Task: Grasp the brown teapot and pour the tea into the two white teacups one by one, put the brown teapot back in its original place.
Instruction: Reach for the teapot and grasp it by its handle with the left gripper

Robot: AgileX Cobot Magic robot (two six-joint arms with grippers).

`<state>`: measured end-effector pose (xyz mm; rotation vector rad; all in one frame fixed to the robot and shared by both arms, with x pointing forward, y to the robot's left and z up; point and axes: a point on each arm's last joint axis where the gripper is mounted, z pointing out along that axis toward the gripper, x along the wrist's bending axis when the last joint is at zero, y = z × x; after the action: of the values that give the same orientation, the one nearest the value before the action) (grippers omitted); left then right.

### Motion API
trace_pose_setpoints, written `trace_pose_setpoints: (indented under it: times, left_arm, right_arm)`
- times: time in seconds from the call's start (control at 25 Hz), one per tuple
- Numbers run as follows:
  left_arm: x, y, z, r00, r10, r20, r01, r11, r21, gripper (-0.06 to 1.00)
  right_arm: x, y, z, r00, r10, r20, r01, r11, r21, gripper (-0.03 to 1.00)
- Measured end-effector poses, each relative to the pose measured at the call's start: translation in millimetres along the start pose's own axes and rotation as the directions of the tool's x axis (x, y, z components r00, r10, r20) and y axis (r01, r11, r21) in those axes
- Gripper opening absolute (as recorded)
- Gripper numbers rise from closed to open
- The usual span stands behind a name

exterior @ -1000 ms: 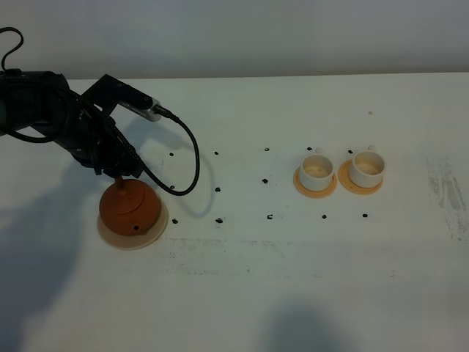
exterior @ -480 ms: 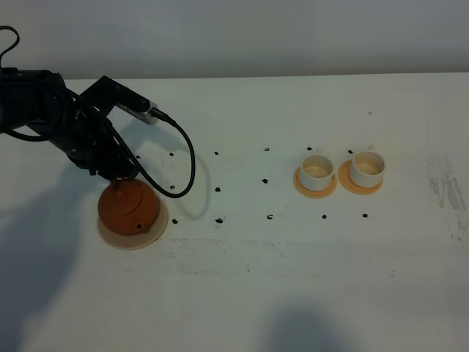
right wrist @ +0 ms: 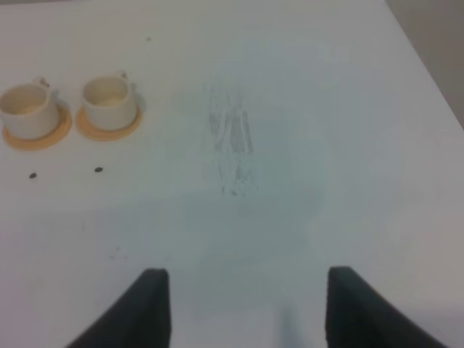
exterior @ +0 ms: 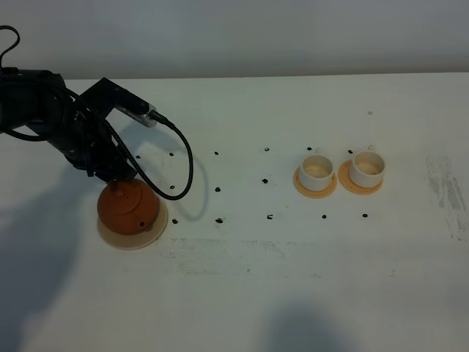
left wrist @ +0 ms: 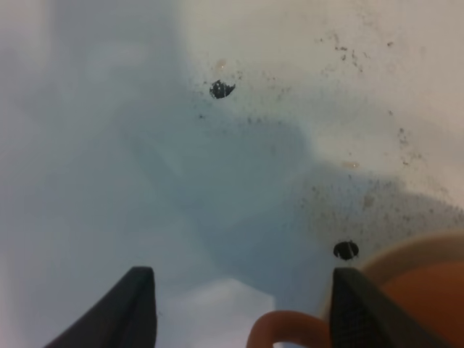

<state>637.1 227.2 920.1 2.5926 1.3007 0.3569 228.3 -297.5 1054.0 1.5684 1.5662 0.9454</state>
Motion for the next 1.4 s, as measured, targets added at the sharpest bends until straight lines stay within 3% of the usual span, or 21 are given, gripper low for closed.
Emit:
trace_pose_setpoints:
  times: [0.4, 0.8, 1.4]
  left_arm:
    - [2, 3, -2, 1.0, 0.005, -0.008, -0.005, 1.0, -0.011, 0.51]
    - [5, 10, -3, 0.999, 0.015, -0.049, -0.019, 0.997, -0.078, 0.51]
    - [16, -1, -3, 0.999, 0.003, -0.045, -0.004, 1.0, -0.02, 0.51]
  right_arm:
    - [0, 0, 0, 1.0, 0.0, 0.0, 0.0, 1.0, 0.0, 0.46]
    - [0, 0, 0, 1.0, 0.0, 0.0, 0.0, 1.0, 0.0, 0.46]
    - [0, 0, 0, 1.0, 0.0, 0.0, 0.0, 1.0, 0.0, 0.46]
